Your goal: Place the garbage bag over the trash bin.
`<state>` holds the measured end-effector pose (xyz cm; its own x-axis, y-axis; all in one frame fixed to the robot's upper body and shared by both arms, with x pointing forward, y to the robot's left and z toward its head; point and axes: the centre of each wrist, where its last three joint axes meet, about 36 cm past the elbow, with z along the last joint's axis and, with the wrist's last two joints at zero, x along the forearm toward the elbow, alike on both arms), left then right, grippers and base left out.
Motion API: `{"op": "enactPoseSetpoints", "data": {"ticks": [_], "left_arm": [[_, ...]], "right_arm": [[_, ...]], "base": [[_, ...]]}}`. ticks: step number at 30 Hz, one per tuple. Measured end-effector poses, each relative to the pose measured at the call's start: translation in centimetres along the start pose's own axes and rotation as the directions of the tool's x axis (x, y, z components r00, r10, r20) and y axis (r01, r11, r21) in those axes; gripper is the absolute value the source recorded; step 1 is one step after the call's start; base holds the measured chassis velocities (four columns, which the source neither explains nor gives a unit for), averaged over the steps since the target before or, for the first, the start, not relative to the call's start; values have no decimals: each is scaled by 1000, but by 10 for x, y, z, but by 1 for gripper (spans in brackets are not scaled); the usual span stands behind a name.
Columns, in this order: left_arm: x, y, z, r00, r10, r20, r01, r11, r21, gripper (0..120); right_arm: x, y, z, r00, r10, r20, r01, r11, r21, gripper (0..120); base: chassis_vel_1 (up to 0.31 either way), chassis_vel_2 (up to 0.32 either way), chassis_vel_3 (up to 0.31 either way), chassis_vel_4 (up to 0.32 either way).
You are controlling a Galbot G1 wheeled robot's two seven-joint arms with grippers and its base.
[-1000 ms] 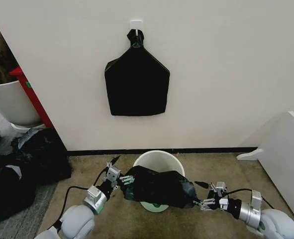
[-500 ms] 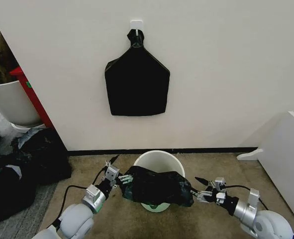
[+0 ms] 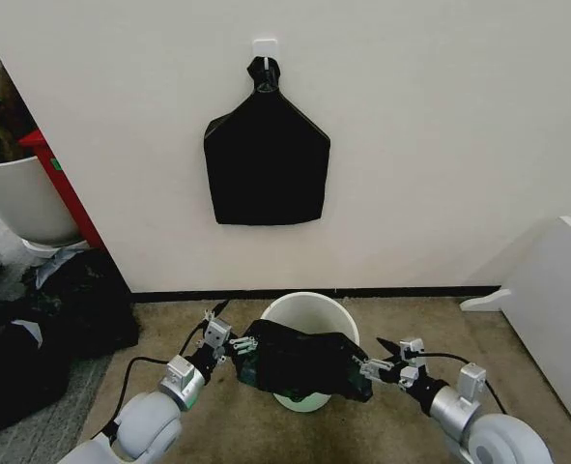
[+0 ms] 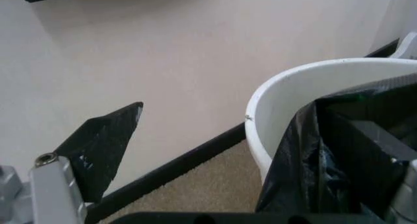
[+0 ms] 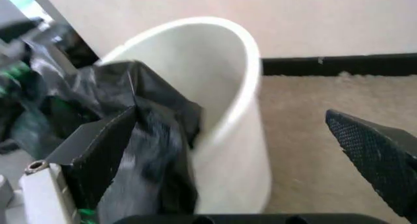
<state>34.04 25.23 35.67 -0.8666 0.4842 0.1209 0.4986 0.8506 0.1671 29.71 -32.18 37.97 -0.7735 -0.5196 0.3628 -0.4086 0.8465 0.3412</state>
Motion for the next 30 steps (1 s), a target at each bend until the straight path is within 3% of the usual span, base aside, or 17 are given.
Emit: {"op": "enactPoseSetpoints", "data": {"ticks": [4, 13, 18, 30], "left_arm": [[-1, 0, 0, 1000, 1, 0, -1, 1000, 1, 100], [-2, 0, 0, 1000, 2, 2, -2, 1000, 1, 100], [-1, 0, 2, 1000, 1, -1, -1, 1000, 4, 100], [-5, 9, 3, 1000, -9, -1, 9, 1000, -5, 100]], "right_arm": [[6, 1, 4, 1000, -5, -10, 5, 1000, 0, 100], [8, 42, -7, 1000, 11, -11, -11, 1000, 11, 100], [6, 34, 9, 996, 67, -53, -65, 997, 45, 100], [2, 3, 7, 989, 144, -20, -143, 989, 46, 100]], "base": [[0, 0, 0, 0], [0, 0, 0, 0], [0, 0, 0, 0], [0, 0, 0, 0]]}}
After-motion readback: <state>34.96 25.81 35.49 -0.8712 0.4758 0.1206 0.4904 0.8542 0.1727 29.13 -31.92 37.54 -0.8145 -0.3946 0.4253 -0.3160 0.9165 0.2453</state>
